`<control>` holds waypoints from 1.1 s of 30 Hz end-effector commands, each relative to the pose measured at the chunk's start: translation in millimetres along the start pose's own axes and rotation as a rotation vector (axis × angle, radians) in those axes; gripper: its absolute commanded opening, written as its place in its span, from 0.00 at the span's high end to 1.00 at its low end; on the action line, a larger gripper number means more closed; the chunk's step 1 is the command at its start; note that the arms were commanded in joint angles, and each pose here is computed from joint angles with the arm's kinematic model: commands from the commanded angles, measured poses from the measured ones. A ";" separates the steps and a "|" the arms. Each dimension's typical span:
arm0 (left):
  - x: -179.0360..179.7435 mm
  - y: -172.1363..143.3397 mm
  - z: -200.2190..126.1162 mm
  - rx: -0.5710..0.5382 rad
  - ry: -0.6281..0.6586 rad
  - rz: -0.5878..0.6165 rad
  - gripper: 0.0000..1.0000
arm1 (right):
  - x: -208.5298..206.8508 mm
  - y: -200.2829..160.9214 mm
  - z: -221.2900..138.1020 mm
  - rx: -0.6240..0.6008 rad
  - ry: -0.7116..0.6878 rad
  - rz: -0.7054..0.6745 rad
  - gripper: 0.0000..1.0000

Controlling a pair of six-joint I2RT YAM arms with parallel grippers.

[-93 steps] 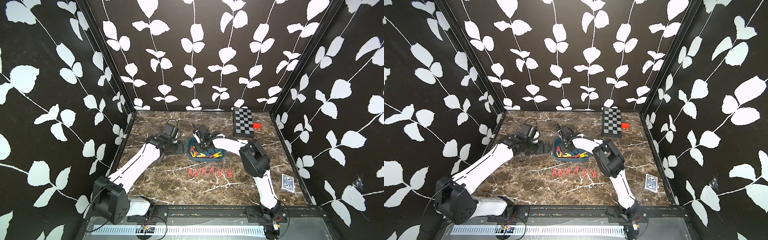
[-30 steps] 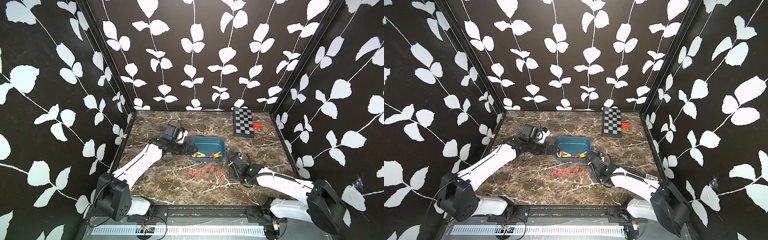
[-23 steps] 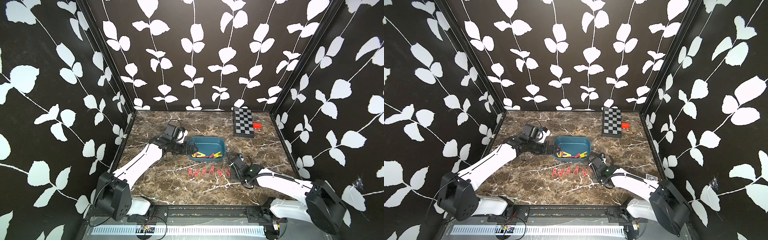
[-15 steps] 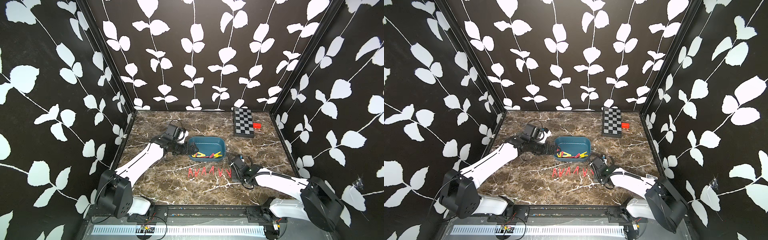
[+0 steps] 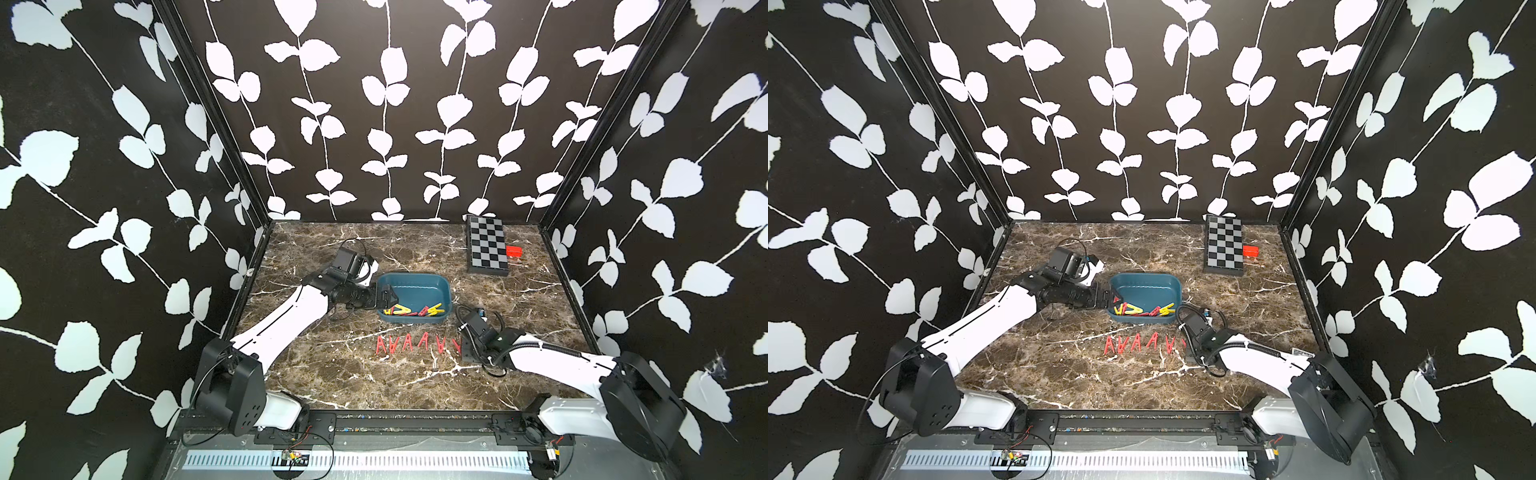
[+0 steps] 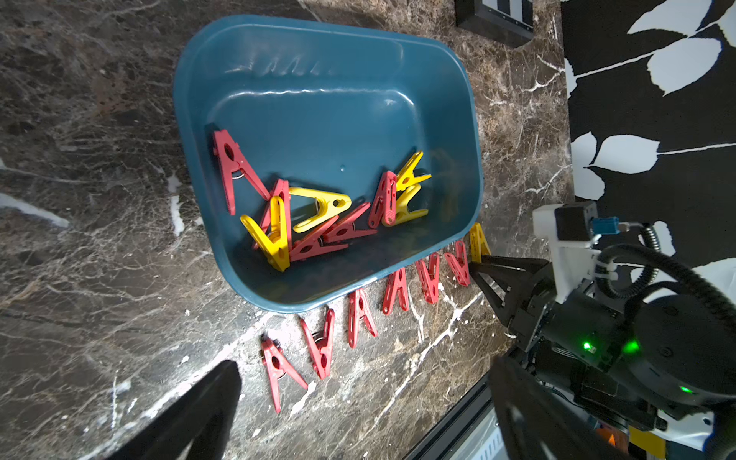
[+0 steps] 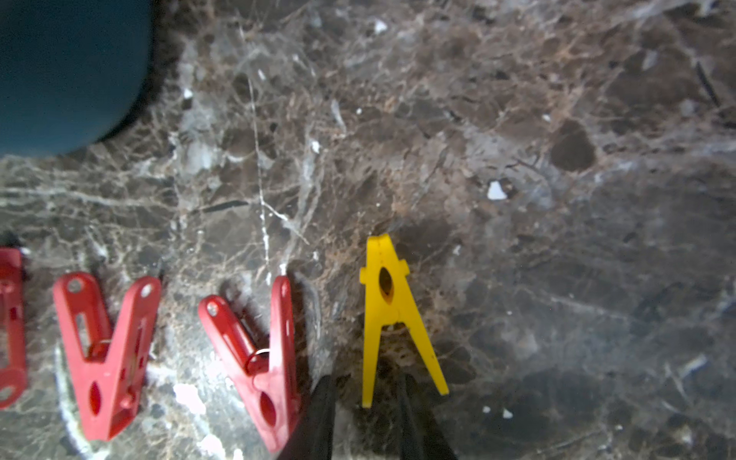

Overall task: Take the clothespins out of the storage box
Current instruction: Place the clothespin at the center of the board, then pick up the clothespin from the storage box.

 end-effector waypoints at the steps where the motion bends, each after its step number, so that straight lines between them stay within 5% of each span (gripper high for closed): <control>1: -3.6 8.2 -2.7 -0.024 0.003 0.014 0.01 | 3.7 8.9 -13.7 -0.022 0.020 0.032 0.71; 5: 4.6 4.7 1.3 -0.003 0.046 0.010 0.01 | 16.7 22.1 -30.2 -0.058 0.082 0.039 0.69; 14: 11.8 8.2 12.4 0.027 0.082 -0.008 0.02 | 68.9 58.2 -66.6 -0.124 0.273 0.012 0.45; 24: 15.9 17.4 29.1 0.041 0.167 -0.095 0.24 | 121.4 97.4 -97.1 -0.136 0.427 -0.058 0.10; 33: 15.6 25.7 48.8 0.066 0.285 -0.142 0.48 | 139.1 121.6 -103.5 -0.101 0.570 -0.076 0.01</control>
Point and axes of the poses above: each gripper's point midway between its finger pads, its own z axis out along the fingers, its own x axis along the line the jaws close on, y = z × x, the point moved 2 cm from there along -z, back along the fingers, and after that the axes turned 13 degrees about z, right-handed, at the moved point
